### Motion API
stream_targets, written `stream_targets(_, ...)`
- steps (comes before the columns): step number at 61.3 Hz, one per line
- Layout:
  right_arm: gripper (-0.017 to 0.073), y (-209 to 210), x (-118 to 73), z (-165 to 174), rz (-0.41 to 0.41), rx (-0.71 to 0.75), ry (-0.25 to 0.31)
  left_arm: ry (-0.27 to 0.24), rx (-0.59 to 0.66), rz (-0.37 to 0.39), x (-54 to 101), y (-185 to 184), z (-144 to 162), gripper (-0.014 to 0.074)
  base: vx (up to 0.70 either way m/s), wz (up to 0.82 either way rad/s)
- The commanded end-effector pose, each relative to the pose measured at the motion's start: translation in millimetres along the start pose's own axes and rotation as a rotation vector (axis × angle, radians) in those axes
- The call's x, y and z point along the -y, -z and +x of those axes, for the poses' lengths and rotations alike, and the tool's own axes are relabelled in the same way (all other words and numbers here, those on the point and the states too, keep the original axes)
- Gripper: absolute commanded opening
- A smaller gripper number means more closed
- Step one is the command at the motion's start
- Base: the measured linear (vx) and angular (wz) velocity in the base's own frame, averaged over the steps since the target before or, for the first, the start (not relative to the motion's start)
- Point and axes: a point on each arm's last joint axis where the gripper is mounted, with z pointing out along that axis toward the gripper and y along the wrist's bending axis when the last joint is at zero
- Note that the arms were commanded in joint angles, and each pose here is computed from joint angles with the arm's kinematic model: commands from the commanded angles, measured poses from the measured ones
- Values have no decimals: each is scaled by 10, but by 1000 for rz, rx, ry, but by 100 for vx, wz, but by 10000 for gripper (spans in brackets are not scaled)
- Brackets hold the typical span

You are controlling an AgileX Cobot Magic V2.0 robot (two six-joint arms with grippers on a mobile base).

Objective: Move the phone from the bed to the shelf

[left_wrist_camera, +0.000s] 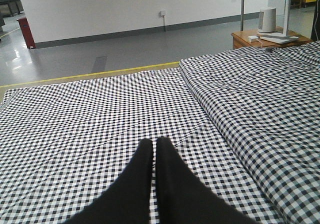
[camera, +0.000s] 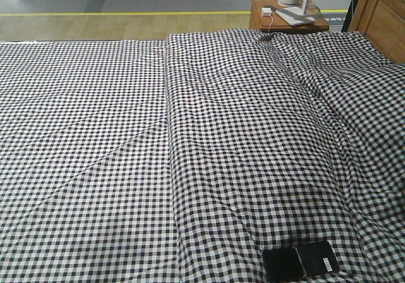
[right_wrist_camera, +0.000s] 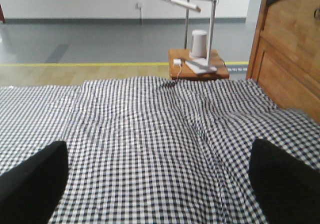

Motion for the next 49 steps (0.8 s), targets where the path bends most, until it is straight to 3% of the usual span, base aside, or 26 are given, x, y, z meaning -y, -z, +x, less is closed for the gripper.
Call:
stream_targets(1,717,0,15,-188,11,126,10,14,100,-6,-15,24,-144,1,0,0)
stream_targets(14,714,-171,22,-87,13,21,0,14,100,-6,-15,24,-144,1,0,0)
stream_targets(20,711,-261,120,-92,64,-56,-42,14,100,-6,-15,24,-144,1,0,0)
stream_targets(35,705,-566,720,-86,313,-236,-141,14,100,-6,-15,24,-144,1,0,0)
stream_targets(44,697,-917,1124,273,408,-381,-227,14,100,-6,-15,24,-144,1,0,0)
stream_targets(49,695,-1129,1278,538,423,-478,-239,14,100,-6,-15,24,-144,1,0,0)
